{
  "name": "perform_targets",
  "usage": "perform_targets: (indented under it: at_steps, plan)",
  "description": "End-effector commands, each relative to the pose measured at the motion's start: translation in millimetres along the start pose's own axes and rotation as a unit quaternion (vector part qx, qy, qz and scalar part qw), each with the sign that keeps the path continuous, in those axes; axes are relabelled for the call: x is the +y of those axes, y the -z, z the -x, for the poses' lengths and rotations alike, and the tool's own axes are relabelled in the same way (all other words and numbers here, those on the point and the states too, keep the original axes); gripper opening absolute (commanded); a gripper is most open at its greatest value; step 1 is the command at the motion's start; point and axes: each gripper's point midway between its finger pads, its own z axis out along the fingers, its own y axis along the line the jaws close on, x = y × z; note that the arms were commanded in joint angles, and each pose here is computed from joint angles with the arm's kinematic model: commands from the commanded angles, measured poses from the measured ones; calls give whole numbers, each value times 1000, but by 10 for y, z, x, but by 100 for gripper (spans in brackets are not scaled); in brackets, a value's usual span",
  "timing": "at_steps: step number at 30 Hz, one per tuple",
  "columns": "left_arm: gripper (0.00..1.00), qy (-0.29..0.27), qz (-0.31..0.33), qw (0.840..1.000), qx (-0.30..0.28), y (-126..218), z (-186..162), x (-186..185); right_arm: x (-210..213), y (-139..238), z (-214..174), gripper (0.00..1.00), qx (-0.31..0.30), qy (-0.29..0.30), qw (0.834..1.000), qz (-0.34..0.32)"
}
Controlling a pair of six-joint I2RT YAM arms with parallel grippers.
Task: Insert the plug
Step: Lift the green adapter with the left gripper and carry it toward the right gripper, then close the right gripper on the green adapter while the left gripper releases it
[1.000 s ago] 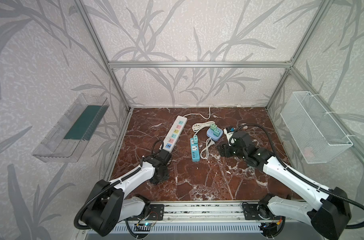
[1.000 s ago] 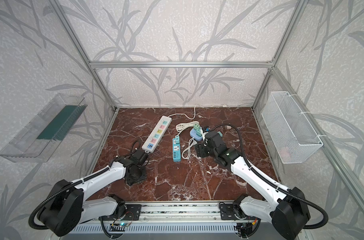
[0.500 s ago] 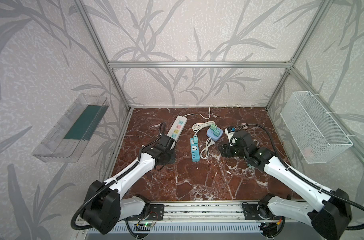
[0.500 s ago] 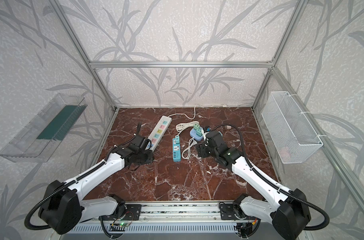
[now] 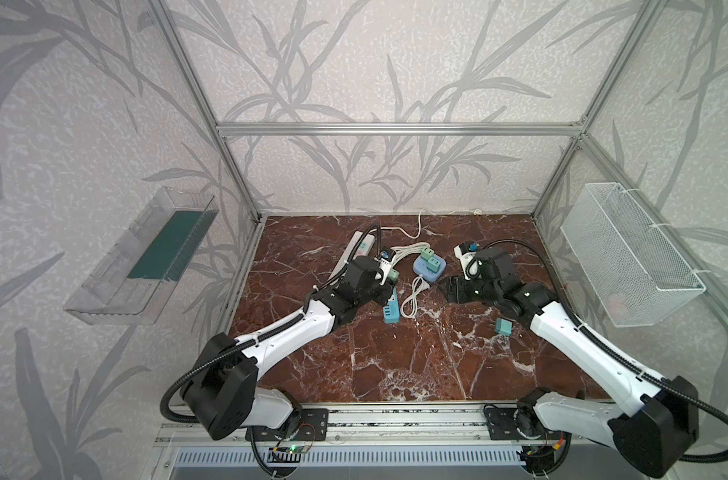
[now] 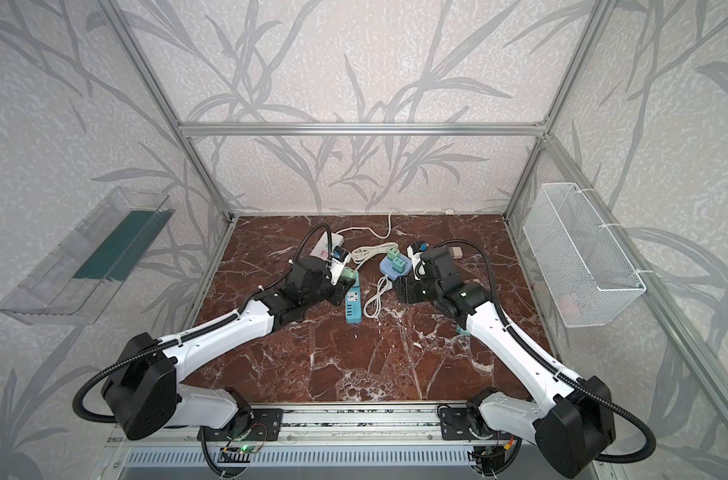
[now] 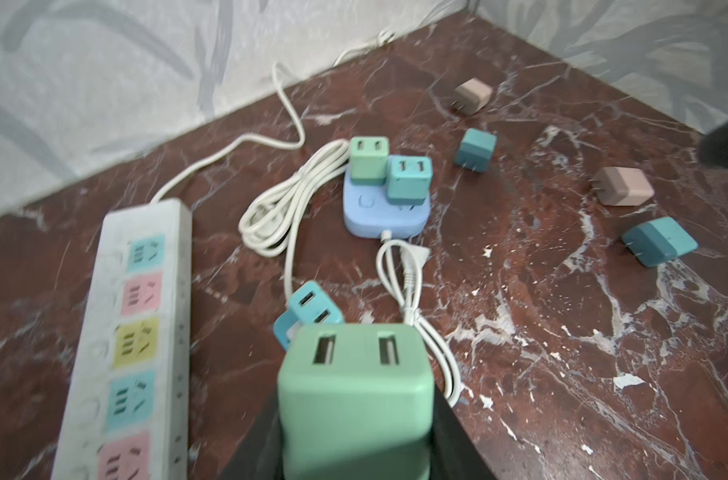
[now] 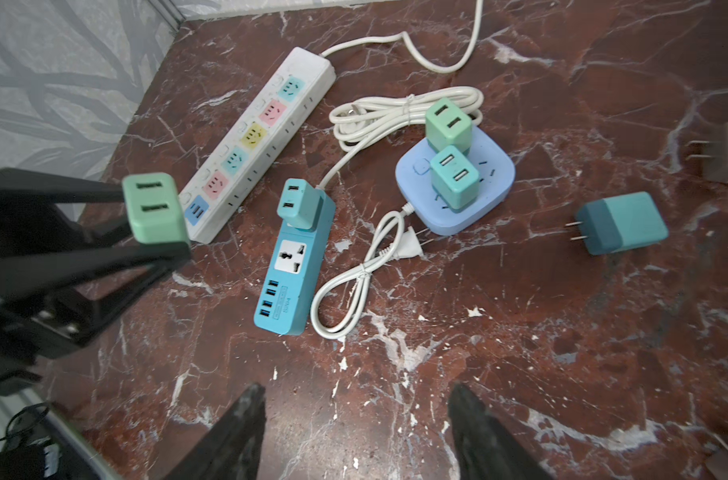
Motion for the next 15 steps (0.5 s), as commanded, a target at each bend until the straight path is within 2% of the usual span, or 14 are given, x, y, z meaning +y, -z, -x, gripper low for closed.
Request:
perform_targets:
  at_steps: [1, 4, 8, 12, 15]
  plan:
    - [16, -101, -18, 988, -115, 112, 317, -176, 285, 30, 141, 67, 3, -12, 998, 68]
    - [10, -137, -17, 981, -135, 121, 263, -285, 459, -4, 231, 64, 3, -26, 993, 113]
    - [10, -156, -28, 978, -136, 127, 250, -384, 646, -78, 279, 56, 9, -28, 989, 148]
    - [9, -166, -42, 976, -131, 125, 224, -475, 817, -186, 222, 55, 30, -12, 985, 169]
    - [7, -172, -46, 976, -123, 119, 214, -517, 867, -258, 168, 58, 41, -7, 985, 170]
